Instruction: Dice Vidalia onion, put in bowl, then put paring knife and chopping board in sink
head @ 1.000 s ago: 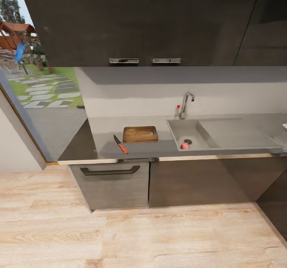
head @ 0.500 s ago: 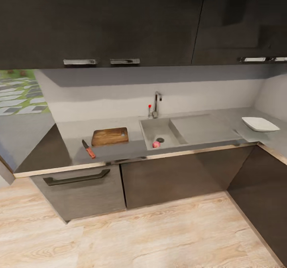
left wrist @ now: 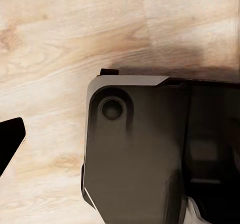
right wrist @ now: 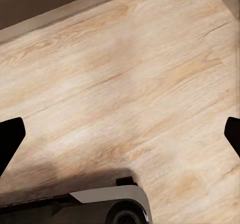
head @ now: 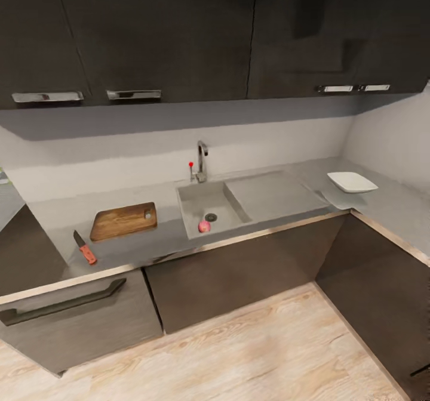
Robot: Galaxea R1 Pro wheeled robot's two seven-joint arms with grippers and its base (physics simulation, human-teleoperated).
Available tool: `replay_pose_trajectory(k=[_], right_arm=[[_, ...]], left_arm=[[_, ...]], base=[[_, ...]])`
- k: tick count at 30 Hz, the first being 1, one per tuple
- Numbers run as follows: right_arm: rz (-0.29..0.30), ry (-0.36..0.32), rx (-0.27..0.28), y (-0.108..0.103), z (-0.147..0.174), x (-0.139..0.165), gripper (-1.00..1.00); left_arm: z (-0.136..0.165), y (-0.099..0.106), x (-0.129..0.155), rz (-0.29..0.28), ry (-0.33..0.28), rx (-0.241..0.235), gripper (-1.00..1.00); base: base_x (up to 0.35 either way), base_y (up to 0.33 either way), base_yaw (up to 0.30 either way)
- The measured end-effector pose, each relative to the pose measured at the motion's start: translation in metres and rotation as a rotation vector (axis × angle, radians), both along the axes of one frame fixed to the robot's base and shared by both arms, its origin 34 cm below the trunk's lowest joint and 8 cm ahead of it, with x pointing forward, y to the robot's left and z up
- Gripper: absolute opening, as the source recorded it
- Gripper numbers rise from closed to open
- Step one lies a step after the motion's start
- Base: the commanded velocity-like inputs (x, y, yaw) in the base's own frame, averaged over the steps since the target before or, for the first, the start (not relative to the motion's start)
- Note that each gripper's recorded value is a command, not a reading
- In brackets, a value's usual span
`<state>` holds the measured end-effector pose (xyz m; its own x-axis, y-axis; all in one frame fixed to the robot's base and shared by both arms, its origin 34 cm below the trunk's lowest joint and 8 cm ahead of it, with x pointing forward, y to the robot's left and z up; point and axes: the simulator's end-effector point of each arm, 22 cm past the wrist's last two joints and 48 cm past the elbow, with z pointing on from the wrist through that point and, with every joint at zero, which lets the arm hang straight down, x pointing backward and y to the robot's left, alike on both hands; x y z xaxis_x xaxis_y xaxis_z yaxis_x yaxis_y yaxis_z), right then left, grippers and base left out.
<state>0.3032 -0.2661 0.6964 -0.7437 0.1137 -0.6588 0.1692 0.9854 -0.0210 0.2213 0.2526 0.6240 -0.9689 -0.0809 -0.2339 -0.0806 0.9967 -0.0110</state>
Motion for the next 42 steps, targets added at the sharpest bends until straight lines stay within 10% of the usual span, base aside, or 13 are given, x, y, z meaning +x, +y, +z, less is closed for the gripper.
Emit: replay_pose_trajectory(k=[42], right_arm=[[-0.001,0.003,0.0,-0.0004,-0.0005,-0.0002,1.0]], left_arm=[[-0.0004,-0.0003,-0.0012,-0.001,0.003,0.0,1.0]], base=[[0.016,0.0,-0.286]])
